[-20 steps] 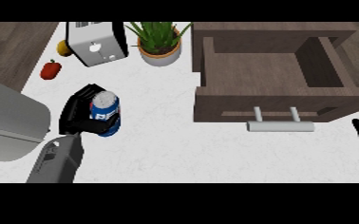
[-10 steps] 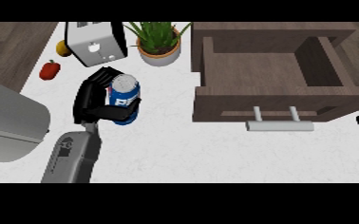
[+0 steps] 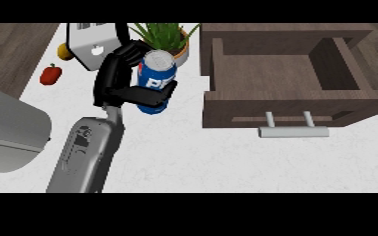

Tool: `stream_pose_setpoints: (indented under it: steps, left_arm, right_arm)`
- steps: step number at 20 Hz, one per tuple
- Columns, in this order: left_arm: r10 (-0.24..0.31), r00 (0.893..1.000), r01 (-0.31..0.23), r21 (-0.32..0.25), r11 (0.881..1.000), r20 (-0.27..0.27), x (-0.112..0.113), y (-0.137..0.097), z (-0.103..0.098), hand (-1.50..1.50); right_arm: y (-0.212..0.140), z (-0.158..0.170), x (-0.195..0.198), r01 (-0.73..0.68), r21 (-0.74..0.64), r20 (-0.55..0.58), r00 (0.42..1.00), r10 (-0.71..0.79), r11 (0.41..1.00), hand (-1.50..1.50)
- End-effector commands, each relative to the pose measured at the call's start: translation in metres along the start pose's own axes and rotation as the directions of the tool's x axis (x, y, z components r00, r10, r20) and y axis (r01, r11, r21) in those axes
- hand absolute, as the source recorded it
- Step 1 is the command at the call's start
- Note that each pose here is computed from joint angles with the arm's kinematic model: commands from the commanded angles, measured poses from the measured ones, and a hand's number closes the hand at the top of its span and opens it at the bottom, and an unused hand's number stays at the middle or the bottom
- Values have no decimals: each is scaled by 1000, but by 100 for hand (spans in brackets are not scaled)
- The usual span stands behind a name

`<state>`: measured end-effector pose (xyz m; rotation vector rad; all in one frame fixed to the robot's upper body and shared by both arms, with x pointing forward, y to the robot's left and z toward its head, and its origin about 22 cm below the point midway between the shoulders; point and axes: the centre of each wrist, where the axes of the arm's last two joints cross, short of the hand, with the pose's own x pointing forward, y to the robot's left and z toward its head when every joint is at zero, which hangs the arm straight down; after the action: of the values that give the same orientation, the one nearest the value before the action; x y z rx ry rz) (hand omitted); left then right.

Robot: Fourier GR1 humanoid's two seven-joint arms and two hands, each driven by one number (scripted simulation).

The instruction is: Pick up the can, place it into the drawer and close the drawer

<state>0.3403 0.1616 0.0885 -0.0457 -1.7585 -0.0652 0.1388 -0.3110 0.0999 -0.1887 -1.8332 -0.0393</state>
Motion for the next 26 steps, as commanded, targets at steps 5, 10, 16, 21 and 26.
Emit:
stream_pose_setpoints:
  steps: [5,10,16,21,26]
  left_arm:
    - [-32,999,33,-40,999,24,56,-57,-24,150]
    - [-63,995,69,-77,995,79,90,-96,-45,150]
    - [-62,996,66,-54,996,62,121,-128,-79,150]
    - [-82,994,84,-35,996,70,142,-147,-96,150]
    - [-106,994,107,-50,993,19,139,-168,-97,150]
  right_arm:
    - [4,8,4,-6,-17,0,1000,6,1000,-150]
    - [22,-5,-2,-12,-5,-1,1000,12,1000,-150]
    - [8,-17,0,1,18,-16,1000,-1,1000,-150]
    - [-4,-9,9,-1,14,16,1000,1,1000,-150]
    - [5,-13,-8,-6,13,5,1000,6,1000,-150]
